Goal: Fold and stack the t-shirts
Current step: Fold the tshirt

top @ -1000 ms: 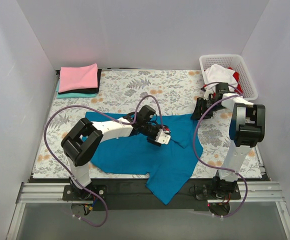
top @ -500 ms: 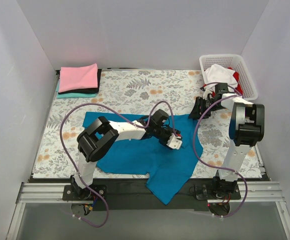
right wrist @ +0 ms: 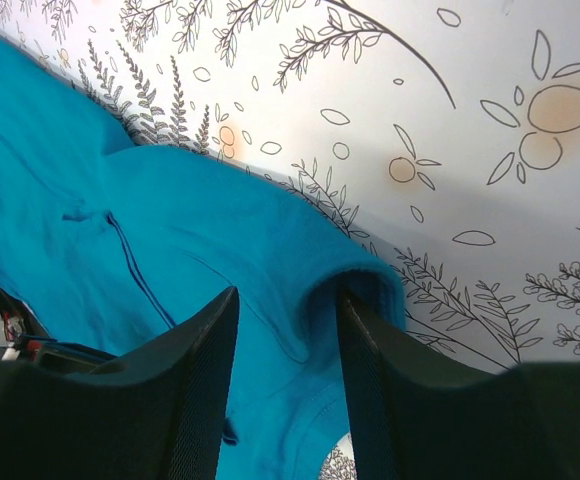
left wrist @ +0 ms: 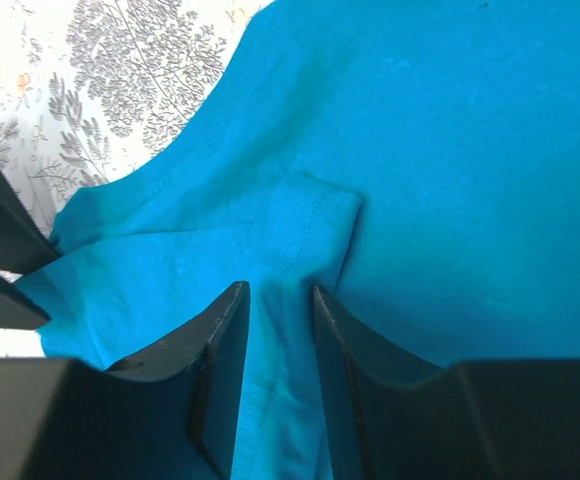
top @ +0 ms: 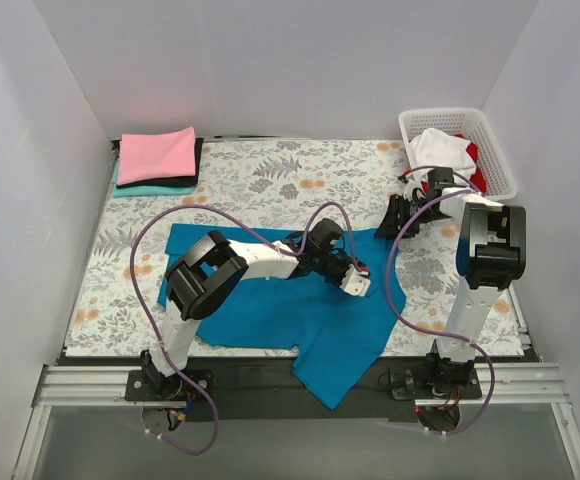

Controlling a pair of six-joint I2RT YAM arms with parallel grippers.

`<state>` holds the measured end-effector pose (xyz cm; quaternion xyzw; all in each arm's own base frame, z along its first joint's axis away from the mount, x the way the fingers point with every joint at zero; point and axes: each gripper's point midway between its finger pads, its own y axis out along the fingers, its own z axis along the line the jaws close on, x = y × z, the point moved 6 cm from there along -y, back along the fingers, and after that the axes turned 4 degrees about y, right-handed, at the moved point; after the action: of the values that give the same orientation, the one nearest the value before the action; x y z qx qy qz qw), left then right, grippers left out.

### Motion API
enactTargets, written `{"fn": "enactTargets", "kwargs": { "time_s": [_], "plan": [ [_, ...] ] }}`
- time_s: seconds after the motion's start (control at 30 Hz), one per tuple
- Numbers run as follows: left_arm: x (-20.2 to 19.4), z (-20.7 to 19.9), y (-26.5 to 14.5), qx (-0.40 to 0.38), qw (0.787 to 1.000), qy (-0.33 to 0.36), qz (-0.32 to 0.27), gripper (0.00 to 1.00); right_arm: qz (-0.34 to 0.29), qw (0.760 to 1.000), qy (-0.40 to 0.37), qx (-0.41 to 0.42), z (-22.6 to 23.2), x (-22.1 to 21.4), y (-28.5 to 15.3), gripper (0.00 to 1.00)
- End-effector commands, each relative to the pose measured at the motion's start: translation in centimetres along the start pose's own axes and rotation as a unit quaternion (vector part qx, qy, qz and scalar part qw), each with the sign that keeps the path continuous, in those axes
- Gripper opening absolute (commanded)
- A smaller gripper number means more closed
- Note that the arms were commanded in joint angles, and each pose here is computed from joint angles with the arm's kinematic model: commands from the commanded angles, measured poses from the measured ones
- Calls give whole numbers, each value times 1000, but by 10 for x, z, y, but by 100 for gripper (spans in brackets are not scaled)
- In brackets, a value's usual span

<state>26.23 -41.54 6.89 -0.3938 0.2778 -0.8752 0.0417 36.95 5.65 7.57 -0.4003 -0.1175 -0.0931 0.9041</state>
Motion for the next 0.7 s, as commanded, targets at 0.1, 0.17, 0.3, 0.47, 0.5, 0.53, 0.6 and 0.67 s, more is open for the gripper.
{"fn": "enactTargets", "kwargs": {
  "time_s": [0.1,0.17,0.3,0.47,0.5,0.53,0.6,0.67],
  "plan": [
    [9,12,5,7,999,30,-14,32,-5,1000,23,-12,-13,4,-3,51],
    [10,10,7,2,999,34,-13,33,-6,1000,23,-12,-14,4,-3,52],
    [10,8,6,-1,1000,28,-14,15,-7,1000,24,-17,-17,4,-3,52],
    [30,11,-9,6,999,34,-36,0,-6,999,25,-21,-20,4,-3,53],
    [33,12,-12,7,999,35,-39,0,-7,999,26,-22,-21,4,-4,54],
    [37,12,-14,9,999,28,-43,0,-7,999,26,-23,-21,4,-4,55],
    [47,15,-22,18,998,23,-51,0,-8,999,26,-24,-22,5,-4,55],
    [52,15,-28,21,998,28,-57,0,-7,999,27,-25,-22,4,-4,56]
  ]
}}
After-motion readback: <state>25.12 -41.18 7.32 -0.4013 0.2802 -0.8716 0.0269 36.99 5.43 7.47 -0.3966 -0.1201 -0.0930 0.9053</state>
